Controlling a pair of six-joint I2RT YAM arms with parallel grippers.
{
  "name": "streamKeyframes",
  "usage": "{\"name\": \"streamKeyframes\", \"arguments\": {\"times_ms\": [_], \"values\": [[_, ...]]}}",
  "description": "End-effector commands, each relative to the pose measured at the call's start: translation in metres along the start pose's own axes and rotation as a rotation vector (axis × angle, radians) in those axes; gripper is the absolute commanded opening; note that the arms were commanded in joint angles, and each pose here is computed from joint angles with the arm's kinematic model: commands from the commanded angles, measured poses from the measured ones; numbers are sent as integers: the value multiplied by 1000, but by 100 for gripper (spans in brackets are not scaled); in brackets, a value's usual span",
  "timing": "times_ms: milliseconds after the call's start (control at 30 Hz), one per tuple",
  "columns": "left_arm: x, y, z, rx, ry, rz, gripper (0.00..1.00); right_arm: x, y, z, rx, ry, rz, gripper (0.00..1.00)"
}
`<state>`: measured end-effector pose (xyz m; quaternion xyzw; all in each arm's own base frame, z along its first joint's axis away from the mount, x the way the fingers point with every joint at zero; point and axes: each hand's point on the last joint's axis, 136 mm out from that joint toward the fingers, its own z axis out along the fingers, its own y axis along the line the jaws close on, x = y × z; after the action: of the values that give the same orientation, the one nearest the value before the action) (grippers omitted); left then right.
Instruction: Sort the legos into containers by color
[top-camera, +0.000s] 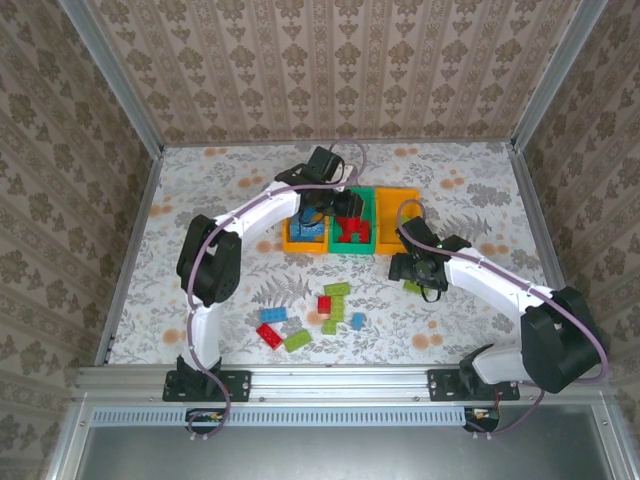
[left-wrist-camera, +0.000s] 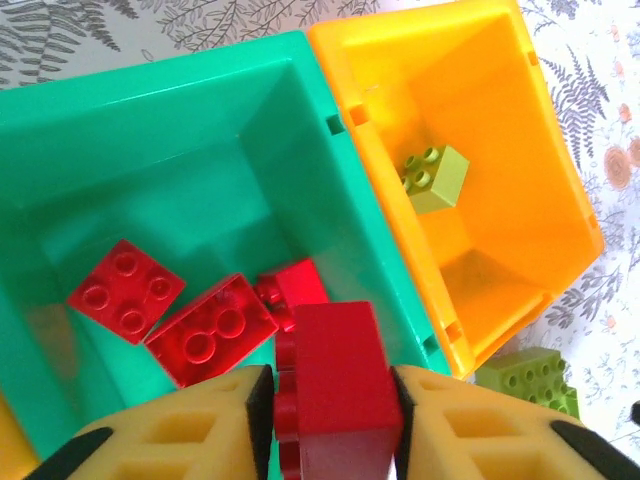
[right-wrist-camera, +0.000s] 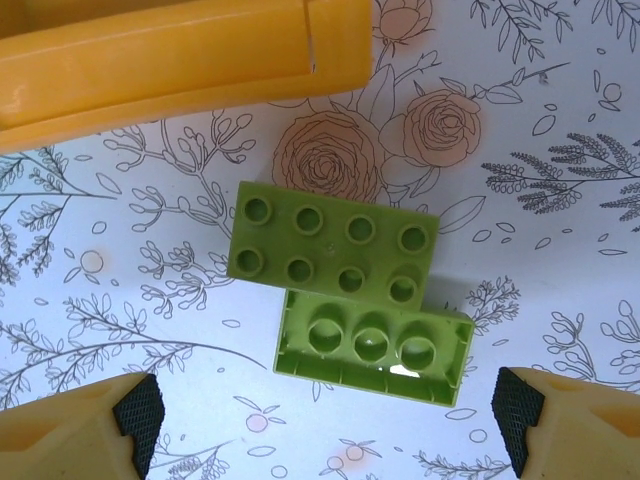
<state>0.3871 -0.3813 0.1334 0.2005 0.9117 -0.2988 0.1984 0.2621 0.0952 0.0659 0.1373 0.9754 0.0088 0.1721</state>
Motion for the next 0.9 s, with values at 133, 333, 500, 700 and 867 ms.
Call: {"name": "streamKeyframes", "arguments": {"times_ms": [133, 333, 500, 700, 867], "values": [[3, 0, -7, 1, -8, -28, 74, -5, 5, 18, 20, 25, 54, 90], [6, 0, -43, -40, -114, 9, 100, -11, 5, 29, 21, 20, 79, 90], [16, 0, -60, -46, -145, 29, 100, -16, 4, 39, 37, 33, 78, 88], [26, -2, -72, -31, -173, 16, 100, -18, 8, 49, 51, 54, 56, 80], [35, 7, -77, -66, -176, 18, 100, -20, 7, 46, 53, 48, 39, 64]]}}
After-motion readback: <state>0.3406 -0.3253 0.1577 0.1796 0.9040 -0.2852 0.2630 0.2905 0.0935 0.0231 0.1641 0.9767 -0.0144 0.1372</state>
